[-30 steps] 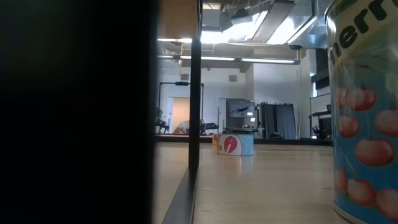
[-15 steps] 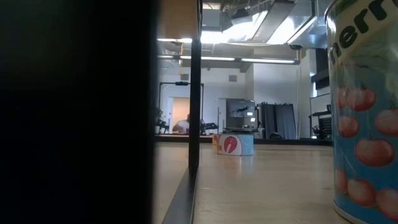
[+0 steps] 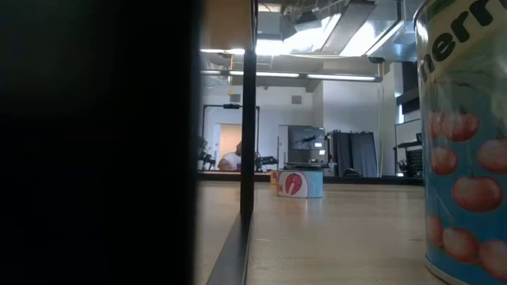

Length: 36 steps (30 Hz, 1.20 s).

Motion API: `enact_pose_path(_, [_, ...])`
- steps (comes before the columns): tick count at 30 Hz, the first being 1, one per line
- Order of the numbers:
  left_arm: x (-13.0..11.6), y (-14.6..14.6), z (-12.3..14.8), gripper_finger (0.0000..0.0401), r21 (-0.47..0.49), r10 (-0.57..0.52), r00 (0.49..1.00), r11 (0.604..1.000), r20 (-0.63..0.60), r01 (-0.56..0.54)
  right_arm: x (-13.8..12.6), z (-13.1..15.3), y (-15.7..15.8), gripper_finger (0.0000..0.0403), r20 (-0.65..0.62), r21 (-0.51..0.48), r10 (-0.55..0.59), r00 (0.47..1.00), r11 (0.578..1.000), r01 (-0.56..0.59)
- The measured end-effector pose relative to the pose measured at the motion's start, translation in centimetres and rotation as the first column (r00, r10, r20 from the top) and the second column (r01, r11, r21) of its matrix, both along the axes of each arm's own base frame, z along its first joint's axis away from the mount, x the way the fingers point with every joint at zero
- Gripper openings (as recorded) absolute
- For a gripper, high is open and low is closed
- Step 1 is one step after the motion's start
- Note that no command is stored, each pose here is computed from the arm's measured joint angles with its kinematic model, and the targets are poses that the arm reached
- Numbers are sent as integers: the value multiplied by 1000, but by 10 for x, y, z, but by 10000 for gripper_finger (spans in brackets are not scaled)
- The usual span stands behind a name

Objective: Pick and place cans onto a shelf
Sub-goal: Put the canned saucy meatballs on the shelf

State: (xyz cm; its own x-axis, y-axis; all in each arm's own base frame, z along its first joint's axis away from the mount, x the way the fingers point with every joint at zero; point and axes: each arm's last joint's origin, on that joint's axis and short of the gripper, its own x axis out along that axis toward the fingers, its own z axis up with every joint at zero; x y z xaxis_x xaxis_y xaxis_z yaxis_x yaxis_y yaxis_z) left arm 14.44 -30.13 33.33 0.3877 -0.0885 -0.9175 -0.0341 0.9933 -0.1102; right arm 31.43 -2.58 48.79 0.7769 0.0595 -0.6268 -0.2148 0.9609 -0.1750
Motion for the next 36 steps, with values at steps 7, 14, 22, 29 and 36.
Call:
enact_pose_path(7, [0, 0, 0, 12, 4, -7, 1000, 1000, 2, 7, 0, 0, 0, 64, 3, 0, 0, 1000, 1000, 0])
enact_pose_path(14, [0, 0, 0, 26, -1, 11, 1000, 1000, 7, -11, 0, 0, 0, 64, 3, 0, 0, 1000, 1000, 0])
enact_pose_path(22, [0, 0, 0, 38, 9, -13, 1000, 1000, 9, 13, 1, 0, 0, 64, 7, -1, 0, 1000, 1000, 0])
enact_pose_path(29, [1, 2, 2, 39, 36, -7, 999, 999, 53, 5, 2, 2, 0, 64, 31, -3, 1, 1000, 1000, -1])
enact_pose_path(36, [0, 2, 2, 39, 16, -18, 1000, 1000, 11, 18, 2, 2, 0, 64, 30, -2, 2, 1000, 1000, -2])
